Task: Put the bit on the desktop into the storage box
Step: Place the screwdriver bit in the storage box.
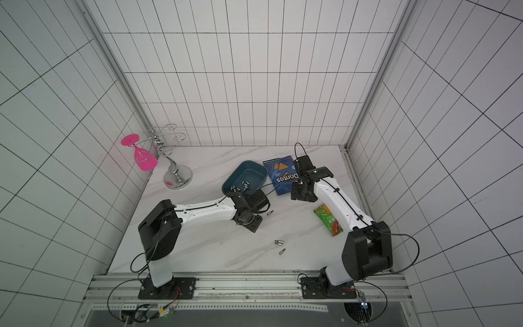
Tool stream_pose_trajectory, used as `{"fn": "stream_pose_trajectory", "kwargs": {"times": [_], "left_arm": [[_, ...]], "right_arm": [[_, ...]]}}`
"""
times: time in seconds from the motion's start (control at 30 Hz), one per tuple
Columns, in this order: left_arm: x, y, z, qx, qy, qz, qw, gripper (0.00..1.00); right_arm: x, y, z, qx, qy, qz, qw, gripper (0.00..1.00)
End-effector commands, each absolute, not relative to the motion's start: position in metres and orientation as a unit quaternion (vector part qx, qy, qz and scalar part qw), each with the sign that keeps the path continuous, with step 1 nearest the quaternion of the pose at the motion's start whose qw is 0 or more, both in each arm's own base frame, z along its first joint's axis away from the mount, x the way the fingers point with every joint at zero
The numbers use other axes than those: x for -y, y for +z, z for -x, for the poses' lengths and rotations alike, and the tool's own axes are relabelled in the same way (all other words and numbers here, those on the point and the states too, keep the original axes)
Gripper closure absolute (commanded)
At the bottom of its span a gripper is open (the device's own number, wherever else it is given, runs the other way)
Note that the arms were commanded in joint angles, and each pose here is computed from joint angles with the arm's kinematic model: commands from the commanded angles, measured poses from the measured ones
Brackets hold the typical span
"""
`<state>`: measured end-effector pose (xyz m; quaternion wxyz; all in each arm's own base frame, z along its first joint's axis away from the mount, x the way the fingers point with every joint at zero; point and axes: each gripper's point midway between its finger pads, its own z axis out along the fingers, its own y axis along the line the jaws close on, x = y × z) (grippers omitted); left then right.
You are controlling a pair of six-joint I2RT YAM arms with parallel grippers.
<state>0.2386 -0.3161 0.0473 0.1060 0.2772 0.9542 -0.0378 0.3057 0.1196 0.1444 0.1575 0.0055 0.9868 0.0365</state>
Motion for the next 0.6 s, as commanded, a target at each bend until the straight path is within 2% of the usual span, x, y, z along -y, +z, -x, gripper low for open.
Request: {"fn": "stream_pose_trajectory", "kwargs": {"times": [0.0,0.57], "left_arm": [[0.335,0.053,-0.246,-0.946,-0.056,-0.294,0.124,0.44],[0.353,0.031,-0.255,-0.946,-0.052,-0.302,0.101,0.48]], "right_arm": [[-0.11,0.148,-0.304,-0.985,0.04,-0.022,0.168,0.47],[-0.088,0.137,-0.295,-0.986,0.044,-0.04,0.154,0.48]]}}
